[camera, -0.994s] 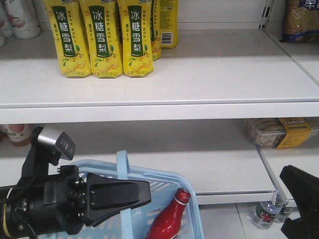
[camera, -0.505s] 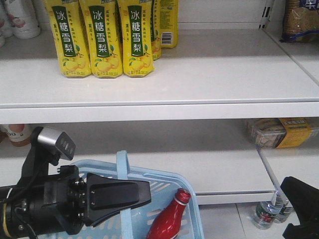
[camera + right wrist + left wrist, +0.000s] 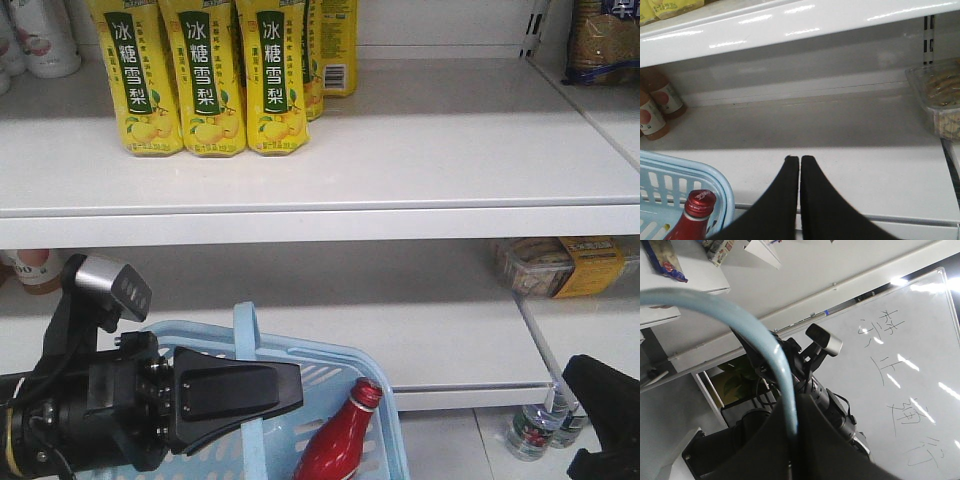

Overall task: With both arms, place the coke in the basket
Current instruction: 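Withdraw the open right gripper away from the basket, then swing the basket with the bottle toward the left side with the left gripper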

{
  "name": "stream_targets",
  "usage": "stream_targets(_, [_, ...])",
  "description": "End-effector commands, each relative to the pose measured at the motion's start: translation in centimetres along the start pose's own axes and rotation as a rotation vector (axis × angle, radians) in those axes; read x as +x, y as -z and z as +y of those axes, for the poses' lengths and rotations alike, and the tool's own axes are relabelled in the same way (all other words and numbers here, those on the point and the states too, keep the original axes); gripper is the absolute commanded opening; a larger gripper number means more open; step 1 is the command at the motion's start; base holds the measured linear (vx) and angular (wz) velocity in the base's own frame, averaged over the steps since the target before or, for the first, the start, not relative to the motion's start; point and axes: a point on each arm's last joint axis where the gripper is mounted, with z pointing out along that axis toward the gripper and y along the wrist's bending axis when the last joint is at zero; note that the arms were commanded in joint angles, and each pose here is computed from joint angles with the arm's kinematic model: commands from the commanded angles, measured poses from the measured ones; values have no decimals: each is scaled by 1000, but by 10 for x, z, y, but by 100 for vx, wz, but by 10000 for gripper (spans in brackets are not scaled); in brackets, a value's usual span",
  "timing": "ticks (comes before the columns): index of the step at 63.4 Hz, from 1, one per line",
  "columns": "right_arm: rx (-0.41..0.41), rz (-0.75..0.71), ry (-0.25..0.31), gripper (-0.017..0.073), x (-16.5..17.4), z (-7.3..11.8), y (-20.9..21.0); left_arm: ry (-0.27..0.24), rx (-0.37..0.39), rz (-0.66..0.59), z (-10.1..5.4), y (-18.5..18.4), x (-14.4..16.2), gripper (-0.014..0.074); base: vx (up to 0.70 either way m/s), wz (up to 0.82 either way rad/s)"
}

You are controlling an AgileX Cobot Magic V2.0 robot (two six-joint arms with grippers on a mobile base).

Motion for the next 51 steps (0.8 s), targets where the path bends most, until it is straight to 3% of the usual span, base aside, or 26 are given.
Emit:
stream_targets(1, [-24, -14, -26, -5, -8, 4, 0, -25, 311, 27, -39, 3, -1, -7, 0, 0])
stream_targets(12, [-24, -14, -26, -5, -8, 4, 0, -16, 306, 31, -38, 3, 0, -7, 0, 0])
stream_targets(26, [-24, -14, -26, -5, -8, 4, 0, -164, 247, 19, -43, 6, 5, -7, 0, 0])
stream_targets(37, [-24, -14, -26, -5, -8, 4, 0, -319, 249, -63, -54, 16, 10, -7, 0, 0])
stream_targets(43, [-24, -14, -26, -5, -8, 4, 0, -353, 251, -121, -48, 23, 17, -7, 0, 0])
stream_targets(51, [-24, -14, -25, -5, -8, 4, 0, -463, 208, -187, -38, 32, 27, -7, 0, 0])
